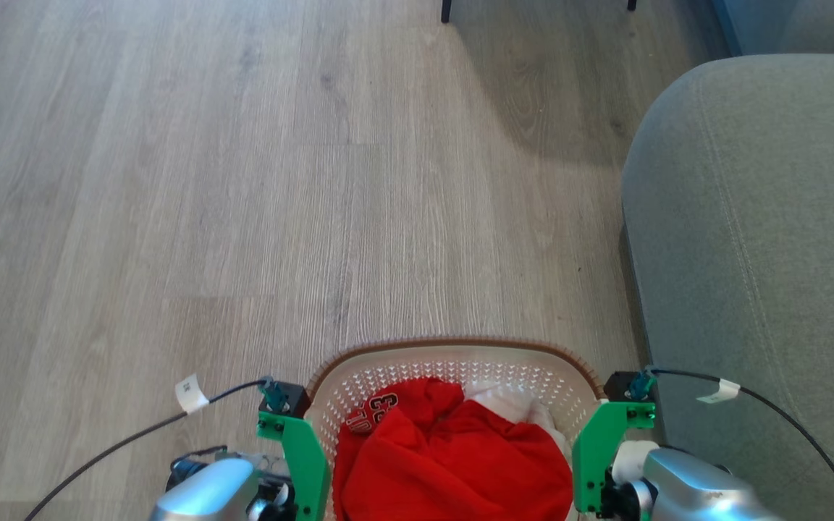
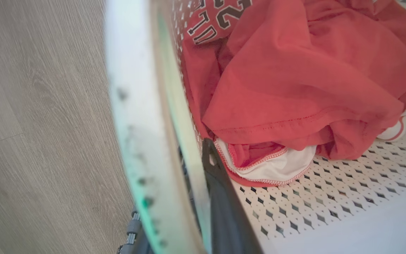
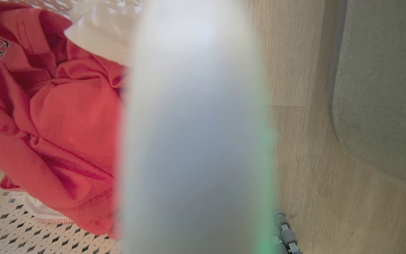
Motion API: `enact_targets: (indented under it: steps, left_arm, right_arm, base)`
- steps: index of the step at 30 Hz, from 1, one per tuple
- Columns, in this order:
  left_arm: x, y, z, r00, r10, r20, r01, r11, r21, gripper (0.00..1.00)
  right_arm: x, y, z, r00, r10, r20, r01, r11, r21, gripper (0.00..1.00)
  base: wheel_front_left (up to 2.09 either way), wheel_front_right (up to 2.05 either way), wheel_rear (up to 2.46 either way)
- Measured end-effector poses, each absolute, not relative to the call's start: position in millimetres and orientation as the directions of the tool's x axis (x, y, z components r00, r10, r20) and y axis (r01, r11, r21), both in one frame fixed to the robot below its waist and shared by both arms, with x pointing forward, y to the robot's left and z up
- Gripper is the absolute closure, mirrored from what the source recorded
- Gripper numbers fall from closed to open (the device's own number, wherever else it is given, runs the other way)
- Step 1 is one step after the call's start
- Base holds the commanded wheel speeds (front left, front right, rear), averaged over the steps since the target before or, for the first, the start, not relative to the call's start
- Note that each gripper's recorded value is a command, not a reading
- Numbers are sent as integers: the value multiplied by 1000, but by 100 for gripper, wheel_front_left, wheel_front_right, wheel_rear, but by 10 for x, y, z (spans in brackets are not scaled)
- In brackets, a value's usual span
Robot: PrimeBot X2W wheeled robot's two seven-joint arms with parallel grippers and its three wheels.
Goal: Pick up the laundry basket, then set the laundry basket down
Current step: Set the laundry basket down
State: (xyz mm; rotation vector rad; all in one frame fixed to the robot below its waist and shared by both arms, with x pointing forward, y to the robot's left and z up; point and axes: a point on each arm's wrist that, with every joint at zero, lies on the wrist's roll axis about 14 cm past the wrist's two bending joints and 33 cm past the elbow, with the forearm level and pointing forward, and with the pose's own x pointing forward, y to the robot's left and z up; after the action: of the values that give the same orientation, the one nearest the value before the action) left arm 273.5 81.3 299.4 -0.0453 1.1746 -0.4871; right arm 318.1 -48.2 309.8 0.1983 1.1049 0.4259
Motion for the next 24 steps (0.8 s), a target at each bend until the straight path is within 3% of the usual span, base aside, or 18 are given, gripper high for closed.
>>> enact_targets:
  steps: [8, 24]
  left_arm:
    - [2819, 805, 2953, 294, -389, -873, 338, 897, -285, 100]
    - [3451, 796, 2633, 329, -368, -870, 344, 904, -253, 100]
  right_arm:
    - [3300, -486, 3068, 397, 426, -813, -226, 904, 363, 100]
    - [3978, -478, 2769, 463, 423, -779, -221, 906, 360, 100]
  base:
    - [0, 0, 0]
    - [0, 0, 0]
